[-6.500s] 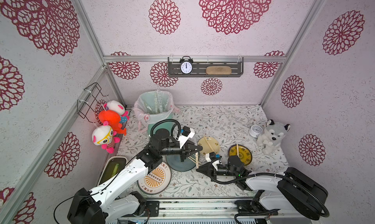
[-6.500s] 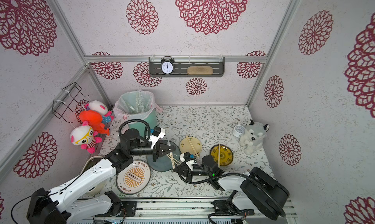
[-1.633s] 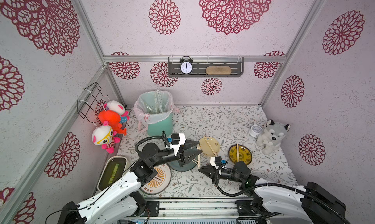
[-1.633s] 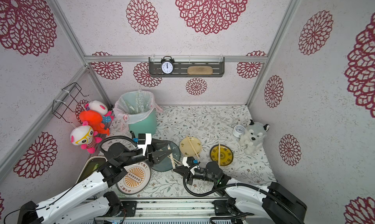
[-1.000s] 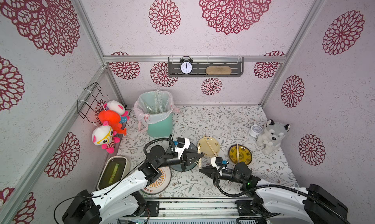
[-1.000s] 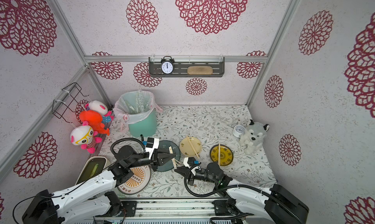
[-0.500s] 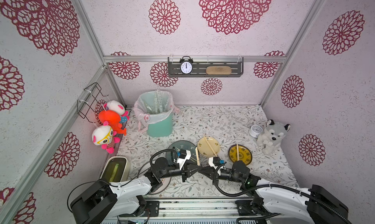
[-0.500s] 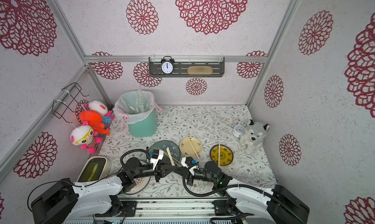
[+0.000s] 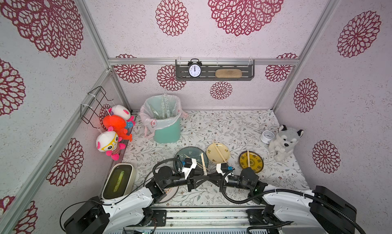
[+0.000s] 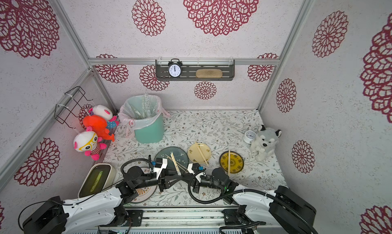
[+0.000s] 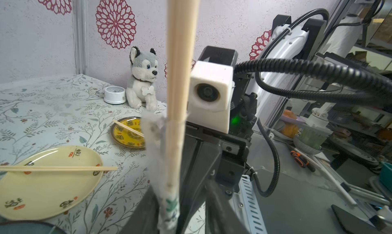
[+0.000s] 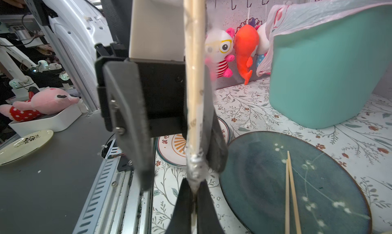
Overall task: Remove the packaging of disposable chopsticks
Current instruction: Remove the packet bag from the disposable chopsticks.
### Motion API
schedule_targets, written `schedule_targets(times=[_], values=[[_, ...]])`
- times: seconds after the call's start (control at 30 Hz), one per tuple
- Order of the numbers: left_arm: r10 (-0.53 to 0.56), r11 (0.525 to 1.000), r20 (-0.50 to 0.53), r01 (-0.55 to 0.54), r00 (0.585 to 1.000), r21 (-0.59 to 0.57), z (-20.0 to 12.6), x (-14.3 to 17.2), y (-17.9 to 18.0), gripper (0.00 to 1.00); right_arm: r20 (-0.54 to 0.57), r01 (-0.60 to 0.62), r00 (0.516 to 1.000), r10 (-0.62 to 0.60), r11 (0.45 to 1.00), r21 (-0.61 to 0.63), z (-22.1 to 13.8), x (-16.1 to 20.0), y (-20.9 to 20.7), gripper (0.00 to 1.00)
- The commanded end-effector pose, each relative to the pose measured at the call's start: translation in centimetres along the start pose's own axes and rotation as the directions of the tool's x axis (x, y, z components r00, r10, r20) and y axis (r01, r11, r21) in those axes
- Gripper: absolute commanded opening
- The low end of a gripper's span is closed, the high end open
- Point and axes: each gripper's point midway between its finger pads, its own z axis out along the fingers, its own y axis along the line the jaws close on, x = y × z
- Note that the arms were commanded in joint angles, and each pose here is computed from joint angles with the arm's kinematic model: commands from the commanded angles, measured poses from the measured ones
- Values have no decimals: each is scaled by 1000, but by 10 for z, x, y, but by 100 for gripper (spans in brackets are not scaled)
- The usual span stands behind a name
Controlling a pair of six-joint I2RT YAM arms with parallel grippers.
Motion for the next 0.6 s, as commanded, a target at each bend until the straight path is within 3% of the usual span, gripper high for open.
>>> schedule_targets(times=[0.0,0.1,0.27,0.47,0.57], values=[[40,999,0,-40,999,-10,1,-15,-1,59,74,16,997,-15,1000,-9,3,-16,3,0],[73,997,32,-71,997,-38,-3,-35,2,76,66,14,998,-13,1000,-13,5,-13,3,0],[115,986,57,-107,992,-125,-11,-54,13,81,72,18,997,-16,999,-29,5,-14,7,0],[84,986,53,-75,995,-147,-13,-51,26,79,80,28,996,-25,999,-36,1,-17,12,0],[84,992,63,-77,994,-104,-8,-51,21,62,79,31,996,-28,999,-41,2,-17,13,0]])
